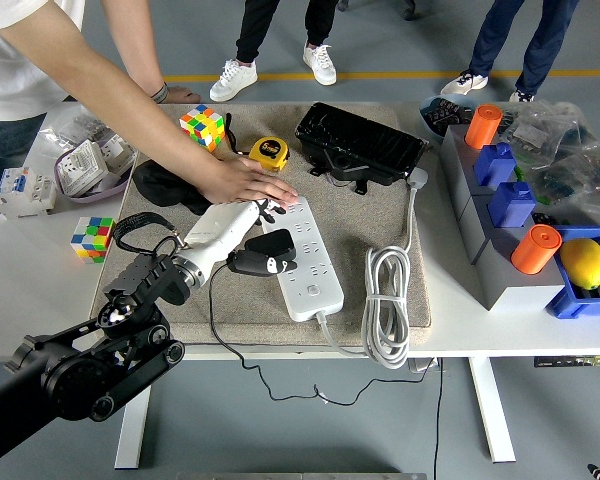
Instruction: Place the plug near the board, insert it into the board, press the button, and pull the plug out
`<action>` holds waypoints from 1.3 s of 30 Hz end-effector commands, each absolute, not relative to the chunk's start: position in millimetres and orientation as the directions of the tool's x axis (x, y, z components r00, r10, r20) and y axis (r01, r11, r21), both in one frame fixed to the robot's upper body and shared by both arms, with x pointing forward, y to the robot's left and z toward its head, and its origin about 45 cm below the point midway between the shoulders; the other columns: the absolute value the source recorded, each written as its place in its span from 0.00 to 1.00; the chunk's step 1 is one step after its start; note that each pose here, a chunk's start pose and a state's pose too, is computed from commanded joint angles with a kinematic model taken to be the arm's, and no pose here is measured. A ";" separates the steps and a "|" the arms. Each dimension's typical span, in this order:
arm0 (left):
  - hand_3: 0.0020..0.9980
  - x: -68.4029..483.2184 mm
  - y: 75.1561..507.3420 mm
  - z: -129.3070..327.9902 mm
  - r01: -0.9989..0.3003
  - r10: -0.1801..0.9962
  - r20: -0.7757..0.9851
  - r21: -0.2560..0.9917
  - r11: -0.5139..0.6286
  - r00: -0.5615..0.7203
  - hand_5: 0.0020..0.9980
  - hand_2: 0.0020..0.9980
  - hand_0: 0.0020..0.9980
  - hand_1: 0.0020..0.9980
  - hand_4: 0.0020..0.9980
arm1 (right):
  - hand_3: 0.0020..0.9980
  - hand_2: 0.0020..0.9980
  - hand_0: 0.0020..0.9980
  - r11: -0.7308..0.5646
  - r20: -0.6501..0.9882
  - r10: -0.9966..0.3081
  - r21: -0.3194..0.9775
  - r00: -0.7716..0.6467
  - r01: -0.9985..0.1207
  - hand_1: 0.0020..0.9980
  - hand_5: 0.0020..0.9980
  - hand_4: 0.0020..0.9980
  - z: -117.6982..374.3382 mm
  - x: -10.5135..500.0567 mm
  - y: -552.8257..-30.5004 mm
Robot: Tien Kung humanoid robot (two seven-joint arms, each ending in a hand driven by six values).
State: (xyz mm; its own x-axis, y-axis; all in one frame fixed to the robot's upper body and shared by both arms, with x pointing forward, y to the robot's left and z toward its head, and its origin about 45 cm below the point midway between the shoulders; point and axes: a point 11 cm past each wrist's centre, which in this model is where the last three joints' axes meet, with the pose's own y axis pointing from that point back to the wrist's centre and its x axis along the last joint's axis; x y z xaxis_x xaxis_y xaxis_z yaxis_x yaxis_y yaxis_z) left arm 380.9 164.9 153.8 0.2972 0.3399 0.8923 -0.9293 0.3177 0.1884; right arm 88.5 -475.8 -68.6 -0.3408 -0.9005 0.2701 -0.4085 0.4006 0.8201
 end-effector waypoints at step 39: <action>0.48 381.7 167.1 143.8 -0.941 0.367 0.894 0.147 0.304 0.258 0.12 0.34 0.23 0.36 0.75 | 0.55 0.55 0.60 0.401 0.275 -0.902 0.820 -0.333 -0.409 0.59 0.28 0.79 -68.1 87.8 -476.9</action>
State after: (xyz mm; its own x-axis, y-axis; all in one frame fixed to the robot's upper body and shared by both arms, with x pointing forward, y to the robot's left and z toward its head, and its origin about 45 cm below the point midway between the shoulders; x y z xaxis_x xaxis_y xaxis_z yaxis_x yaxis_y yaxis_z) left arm 381.7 167.1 143.8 0.2582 0.3668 0.8937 -0.9413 0.3038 0.1473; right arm 87.8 -476.9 -68.1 -0.3332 -0.9020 0.2746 -0.4093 0.4007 0.8197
